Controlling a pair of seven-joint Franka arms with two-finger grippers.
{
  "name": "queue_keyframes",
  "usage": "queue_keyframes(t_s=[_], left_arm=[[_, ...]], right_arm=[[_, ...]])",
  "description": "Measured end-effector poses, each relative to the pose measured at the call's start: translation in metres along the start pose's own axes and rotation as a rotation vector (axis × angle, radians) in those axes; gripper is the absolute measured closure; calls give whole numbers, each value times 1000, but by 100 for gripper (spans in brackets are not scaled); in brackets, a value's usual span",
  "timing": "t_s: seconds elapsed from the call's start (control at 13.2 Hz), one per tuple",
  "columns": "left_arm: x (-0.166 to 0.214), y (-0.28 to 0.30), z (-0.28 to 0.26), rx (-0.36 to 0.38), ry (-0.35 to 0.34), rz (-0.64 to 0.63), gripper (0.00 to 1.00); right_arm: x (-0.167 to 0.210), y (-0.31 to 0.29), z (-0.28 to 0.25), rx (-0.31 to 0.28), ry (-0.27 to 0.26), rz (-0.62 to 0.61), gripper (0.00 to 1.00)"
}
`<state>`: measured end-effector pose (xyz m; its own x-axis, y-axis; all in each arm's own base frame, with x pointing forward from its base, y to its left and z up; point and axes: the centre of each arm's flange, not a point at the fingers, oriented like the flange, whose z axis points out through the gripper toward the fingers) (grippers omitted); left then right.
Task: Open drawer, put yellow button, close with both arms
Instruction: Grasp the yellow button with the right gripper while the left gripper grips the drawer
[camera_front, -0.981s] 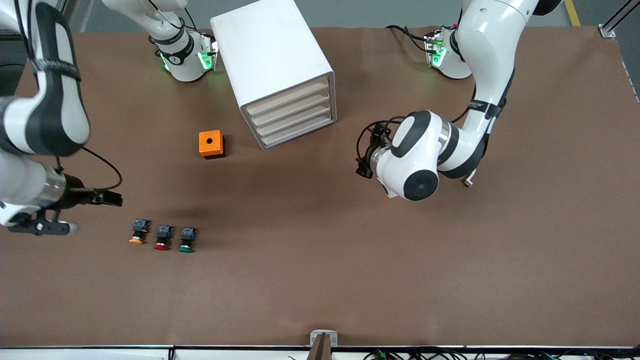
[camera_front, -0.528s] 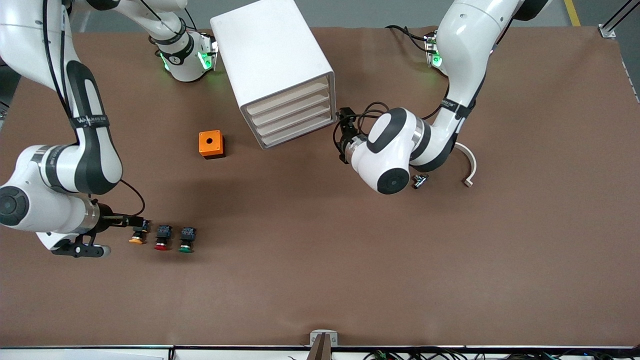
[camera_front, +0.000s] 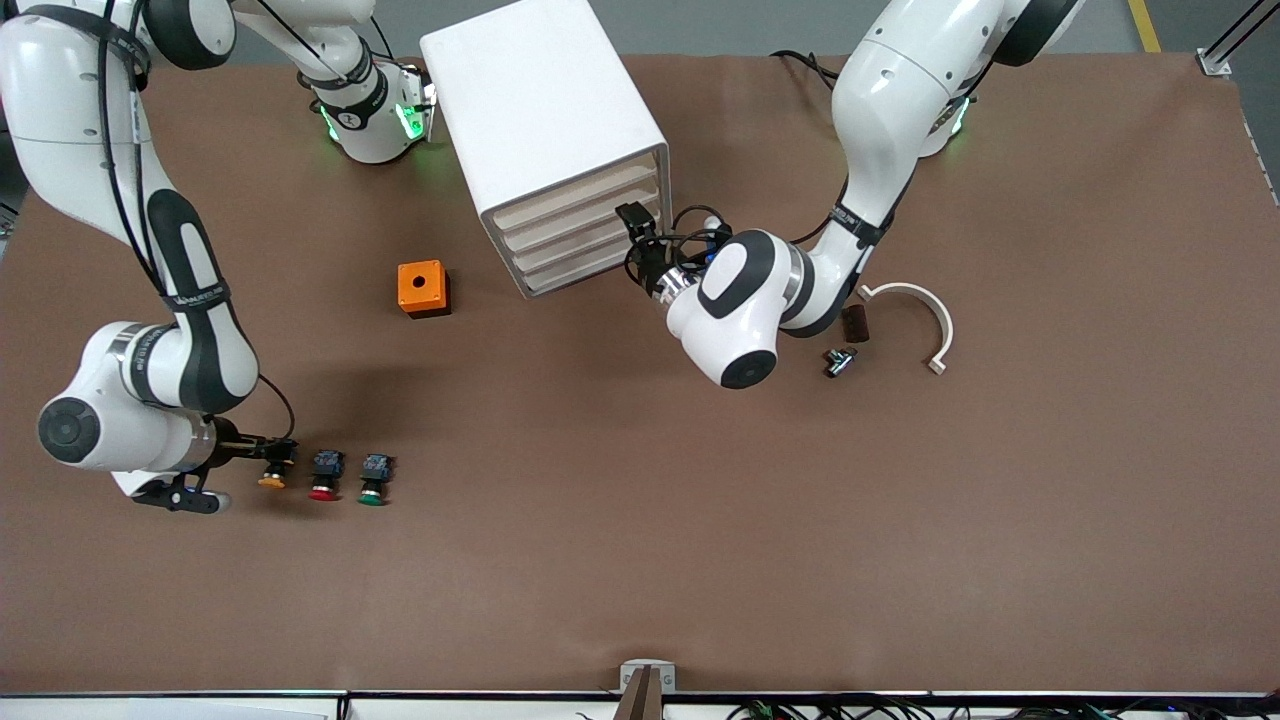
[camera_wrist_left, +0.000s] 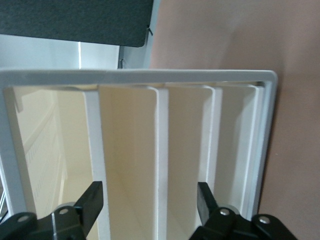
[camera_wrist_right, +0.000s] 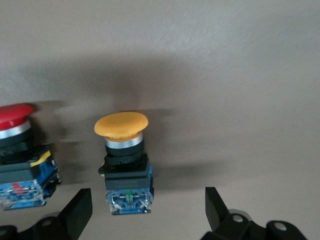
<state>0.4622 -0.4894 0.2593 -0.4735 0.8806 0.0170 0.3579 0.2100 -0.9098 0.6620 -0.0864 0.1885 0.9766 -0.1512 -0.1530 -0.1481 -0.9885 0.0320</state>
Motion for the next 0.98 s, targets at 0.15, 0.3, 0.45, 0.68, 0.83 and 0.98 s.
queue_keyframes(t_s=[0.15,0.3,0.45,0.68,0.83,0.98], left_arm=[[-4,-5,4,24,-13,-22,18],[-7,-10,5,63,-41,-30,25],[-10,-14,6,89,-56,-37,27],[-15,-23,26,97,-28,-29,35],[-18,-26,40,99,-8,-28,42],[-18,-23,43,102,-5,-32,65]], right_arm=[[-1,-5,6,2,-4,-7,0],[-1,-11,5,5,-2,-15,0],[0,-14,4,8,13,-19,0],[2,-15,3,9,27,-21,10],[5,-15,0,10,59,-21,19],[7,-15,-2,11,79,-20,36]])
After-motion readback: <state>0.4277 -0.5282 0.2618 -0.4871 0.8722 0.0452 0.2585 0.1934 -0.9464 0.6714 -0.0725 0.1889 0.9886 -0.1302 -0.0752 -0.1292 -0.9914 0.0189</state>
